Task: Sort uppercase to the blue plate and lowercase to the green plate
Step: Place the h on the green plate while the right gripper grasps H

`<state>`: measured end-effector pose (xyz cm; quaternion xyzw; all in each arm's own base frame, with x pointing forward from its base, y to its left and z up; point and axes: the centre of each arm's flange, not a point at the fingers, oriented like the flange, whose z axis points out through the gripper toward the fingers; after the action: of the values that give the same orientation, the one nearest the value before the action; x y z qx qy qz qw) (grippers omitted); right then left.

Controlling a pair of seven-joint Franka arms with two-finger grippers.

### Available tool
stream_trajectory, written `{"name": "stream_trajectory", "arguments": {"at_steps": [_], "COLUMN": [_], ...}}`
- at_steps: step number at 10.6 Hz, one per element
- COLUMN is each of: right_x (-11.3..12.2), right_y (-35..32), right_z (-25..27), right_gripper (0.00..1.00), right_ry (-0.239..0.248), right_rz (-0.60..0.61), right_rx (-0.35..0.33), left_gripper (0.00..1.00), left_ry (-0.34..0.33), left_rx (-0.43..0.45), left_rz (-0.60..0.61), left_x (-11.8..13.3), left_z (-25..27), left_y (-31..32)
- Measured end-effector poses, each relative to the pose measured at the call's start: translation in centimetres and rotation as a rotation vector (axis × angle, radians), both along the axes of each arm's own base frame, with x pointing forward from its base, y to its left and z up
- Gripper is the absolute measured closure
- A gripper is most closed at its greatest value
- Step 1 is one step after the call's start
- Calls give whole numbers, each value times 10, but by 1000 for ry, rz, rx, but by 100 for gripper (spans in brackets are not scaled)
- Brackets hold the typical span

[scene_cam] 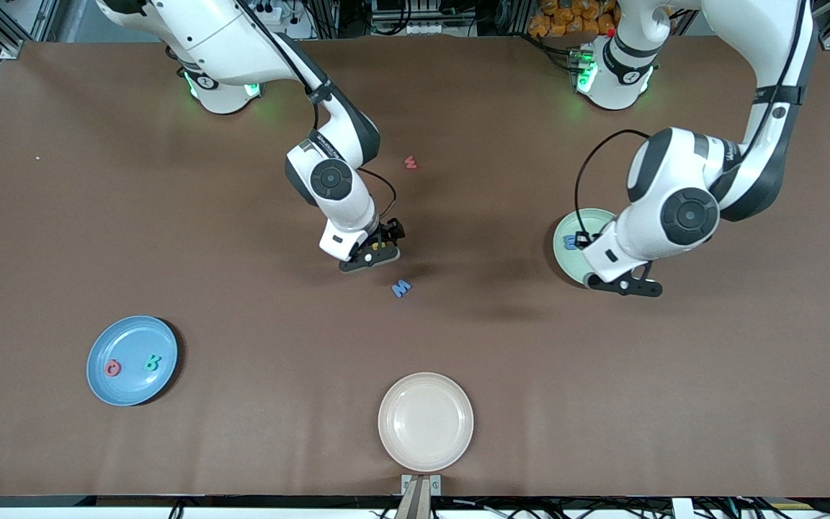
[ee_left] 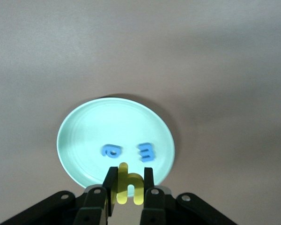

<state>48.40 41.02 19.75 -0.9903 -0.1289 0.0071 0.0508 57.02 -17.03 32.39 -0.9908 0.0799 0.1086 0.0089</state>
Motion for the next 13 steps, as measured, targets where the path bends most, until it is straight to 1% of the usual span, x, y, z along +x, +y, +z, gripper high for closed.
{"name": "stream_trajectory", "arguments": {"at_steps": [2, 5, 6, 9, 13], "right_x": [-3, -7, -9, -17, -26], "right_y": [-1, -1, 1, 9, 19], "right_z": [-12, -26, -28, -29, -32], "right_gripper": [0, 0, 0, 0, 0], "right_ry": [14, 31, 34, 32, -5], "right_rz": [2, -3, -8, -30, -46], "right_rx": [-12, -23, -25, -34, -86], "left_gripper": [74, 74, 74, 74, 74], "left_ry": [-42, -39, -33, -15, -22], "left_rx": [-12, -12, -10, -6, -4], "left_rz": [-3, -40, -48, -52, -51], "left_x": [-15, -41, -47, -60, -63], "left_z": [-43, -88, -95, -103, -114], "left_y": [13, 49, 60, 67, 84]}}
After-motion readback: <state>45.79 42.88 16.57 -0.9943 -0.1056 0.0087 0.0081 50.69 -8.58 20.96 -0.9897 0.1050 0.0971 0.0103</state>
